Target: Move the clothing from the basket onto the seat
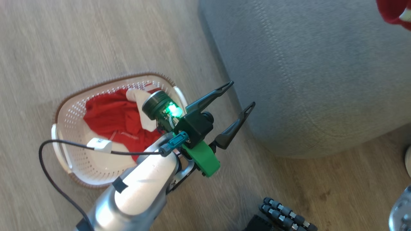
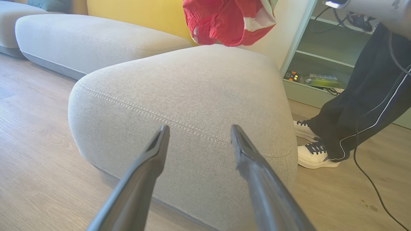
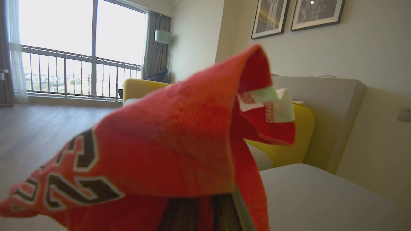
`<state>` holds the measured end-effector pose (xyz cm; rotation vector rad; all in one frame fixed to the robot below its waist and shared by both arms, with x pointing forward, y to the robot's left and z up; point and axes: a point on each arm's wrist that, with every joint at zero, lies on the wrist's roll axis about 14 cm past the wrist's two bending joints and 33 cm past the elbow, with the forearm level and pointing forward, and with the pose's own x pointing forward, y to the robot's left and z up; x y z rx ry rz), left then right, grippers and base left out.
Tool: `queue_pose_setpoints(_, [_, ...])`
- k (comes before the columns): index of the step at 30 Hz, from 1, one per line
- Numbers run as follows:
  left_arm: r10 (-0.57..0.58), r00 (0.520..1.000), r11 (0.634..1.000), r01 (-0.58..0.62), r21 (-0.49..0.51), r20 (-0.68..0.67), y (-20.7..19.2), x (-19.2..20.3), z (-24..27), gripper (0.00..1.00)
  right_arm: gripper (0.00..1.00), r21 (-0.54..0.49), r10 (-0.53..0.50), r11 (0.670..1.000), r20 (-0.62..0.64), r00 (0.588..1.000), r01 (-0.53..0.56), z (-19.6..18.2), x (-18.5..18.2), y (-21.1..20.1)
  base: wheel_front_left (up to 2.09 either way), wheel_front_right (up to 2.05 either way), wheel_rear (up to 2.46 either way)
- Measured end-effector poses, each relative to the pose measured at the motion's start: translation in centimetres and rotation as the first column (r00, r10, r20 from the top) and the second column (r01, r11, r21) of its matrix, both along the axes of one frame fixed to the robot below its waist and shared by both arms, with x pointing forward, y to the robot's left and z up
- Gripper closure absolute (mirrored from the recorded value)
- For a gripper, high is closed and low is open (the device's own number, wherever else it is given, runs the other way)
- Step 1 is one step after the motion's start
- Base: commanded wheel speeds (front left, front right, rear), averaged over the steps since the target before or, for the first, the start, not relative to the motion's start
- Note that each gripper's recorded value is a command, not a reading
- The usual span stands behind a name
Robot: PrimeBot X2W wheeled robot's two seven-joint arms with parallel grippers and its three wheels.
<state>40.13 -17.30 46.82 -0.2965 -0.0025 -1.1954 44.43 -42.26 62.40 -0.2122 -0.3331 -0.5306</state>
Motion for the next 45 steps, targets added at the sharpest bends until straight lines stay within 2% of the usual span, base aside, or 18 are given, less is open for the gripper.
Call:
queue_pose_setpoints(12, [0.052,0.997,0.998,-0.05,0.049,-0.052,2.3,2.1,-4.4,0.0,1.0,0.122,-0.109,0.984,-0.16,0.981,0.13,-5.8,4.9,-6.0,0.0,0.0,0.0])
queue_pose_setpoints(15, [0.069,0.996,0.996,-0.065,0.064,-0.062,2.9,2.7,-5.4,0.0,1.0,0.144,-0.103,0.98,-0.22,0.97,0.137,-7.7,6.5,-6.3,0.0,0.0,0.0])
queue_pose_setpoints(21, [0.09,0.992,0.994,-0.083,0.075,-0.088,3.5,3.1,-6.7,0.0,1.0,0.14,-0.069,0.985,-0.199,0.978,0.098,-7.0,9.5,-5.5,0.0,0.0,0.0])
queue_pose_setpoints(28, [0.126,0.988,0.989,-0.118,0.091,-0.094,4.5,3.8,-7.5,0.0,1.0,0.126,-0.075,0.986,-0.262,0.962,0.111,-9.0,10.1,-5.6,0.0,0.0,0.0])
queue_pose_setpoints(33, [0.131,0.987,0.988,-0.122,0.094,-0.096,4.6,4.0,-7.8,0.0,1.0,0.129,-0.069,0.984,-0.363,0.929,0.124,-12.3,9.7,-5.3,0.0,0.0,0.0])
queue_pose_setpoints(36, [0.131,0.987,0.988,-0.122,0.092,-0.093,4.5,4.0,-7.6,0.0,0.99,0.146,-0.06,0.978,-0.485,0.873,0.148,-16.2,8.1,-5.1,0.0,0.0,0.0])
queue_pose_setpoints(37, [0.131,0.987,0.988,-0.123,0.091,-0.091,4.5,4.1,-7.6,0.0,0.59,0.162,-0.054,0.974,-0.518,0.853,0.161,-17.4,7.5,-5.0,0.0,0.0,0.0])
queue_pose_setpoints(38, [0.13,0.987,0.988,-0.122,0.09,-0.09,4.5,4.1,-7.5,0.0,0.0,0.171,-0.051,0.97,-0.546,0.836,0.171,-18.4,6.9,-5.0,0.0,0.0,0.0])
queue_pose_setpoints(40, [0.129,0.988,0.989,-0.121,0.089,-0.088,4.4,4.0,-7.4,0.0,0.0,0.198,-0.056,0.959,-0.564,0.824,0.2,-19.3,5.9,-5.2,0.0,0.0,0.0])
queue_pose_setpoints(45, [0.127,0.989,0.989,-0.12,0.085,-0.075,4.3,4.0,-6.7,0.0,0.0,0.19,-0.058,0.96,-0.588,0.807,0.207,-19.2,5.2,-5.5,0.0,0.0,0.0])
